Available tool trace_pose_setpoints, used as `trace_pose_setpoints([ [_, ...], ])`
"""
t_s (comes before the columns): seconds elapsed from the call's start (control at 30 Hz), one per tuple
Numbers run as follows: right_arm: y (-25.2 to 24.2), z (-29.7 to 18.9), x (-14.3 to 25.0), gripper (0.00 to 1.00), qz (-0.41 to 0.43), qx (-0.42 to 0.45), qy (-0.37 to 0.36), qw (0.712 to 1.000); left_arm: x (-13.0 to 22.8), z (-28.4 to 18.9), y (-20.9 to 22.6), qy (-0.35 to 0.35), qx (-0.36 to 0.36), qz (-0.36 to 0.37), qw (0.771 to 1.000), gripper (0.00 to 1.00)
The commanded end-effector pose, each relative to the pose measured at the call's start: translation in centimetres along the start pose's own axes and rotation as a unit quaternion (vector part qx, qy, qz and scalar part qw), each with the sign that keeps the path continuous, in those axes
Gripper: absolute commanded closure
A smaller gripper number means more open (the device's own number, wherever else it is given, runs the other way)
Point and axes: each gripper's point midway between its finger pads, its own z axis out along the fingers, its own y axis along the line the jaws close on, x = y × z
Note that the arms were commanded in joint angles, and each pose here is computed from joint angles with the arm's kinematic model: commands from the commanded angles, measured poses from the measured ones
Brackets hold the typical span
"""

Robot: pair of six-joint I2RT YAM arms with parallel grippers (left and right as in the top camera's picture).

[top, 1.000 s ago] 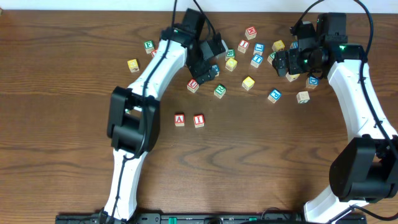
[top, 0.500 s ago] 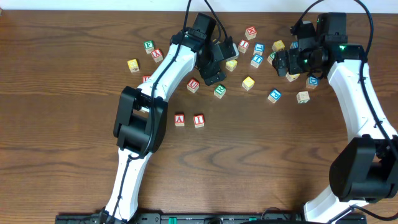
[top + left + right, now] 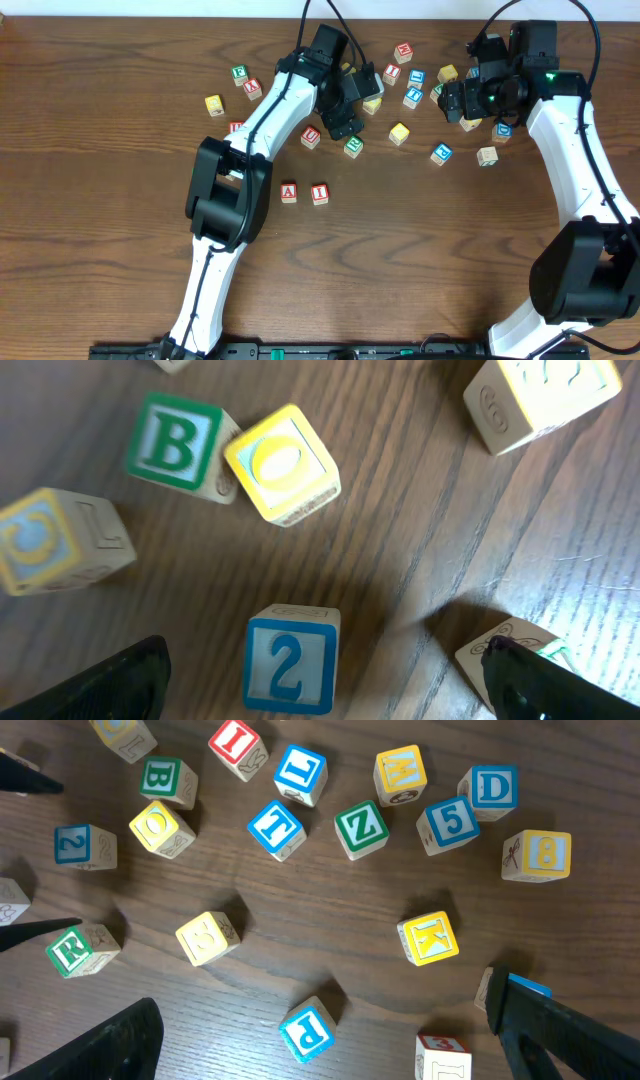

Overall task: Spell out AI2
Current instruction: 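Reach the left gripper forward over the blue 2 block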

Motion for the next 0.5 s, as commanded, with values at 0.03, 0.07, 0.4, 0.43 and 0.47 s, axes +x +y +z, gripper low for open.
trace_pose_setpoints([
  [0.03, 0.31, -1.08, -1.15, 0.01, -0.013, -0.001, -0.018, 1.0, 0.64, 1.35, -0.23, 0.003, 0.014, -0.001, 1.0, 0.02],
  [0.07, 0.31, -1.08, -1.15, 0.01, -0.013, -0.001, -0.018, 1.0, 0.82, 1.58, -0.29, 0.005, 0.016, -0.004, 1.0, 0.02],
  [0.4, 0.32, -1.08, -1.14, 0.01, -0.013, -0.001, -0.018, 1.0, 0.97, 1.94, -0.24, 0.006, 0.016, -0.004, 1.0, 0.01],
  [0.43, 0.32, -1.08, -1.14, 0.01, -0.013, -0.001, -0.018, 1.0, 0.94, 1.94, -0.22, 0.005, 0.016, -0.004, 1.0, 0.01],
  [0.47, 0.32, -1.08, -1.14, 0.01, -0.013, -0.001, -0.018, 1.0, 0.93, 1.94, -0.2, 0.005, 0.015, -0.003, 1.0, 0.01],
])
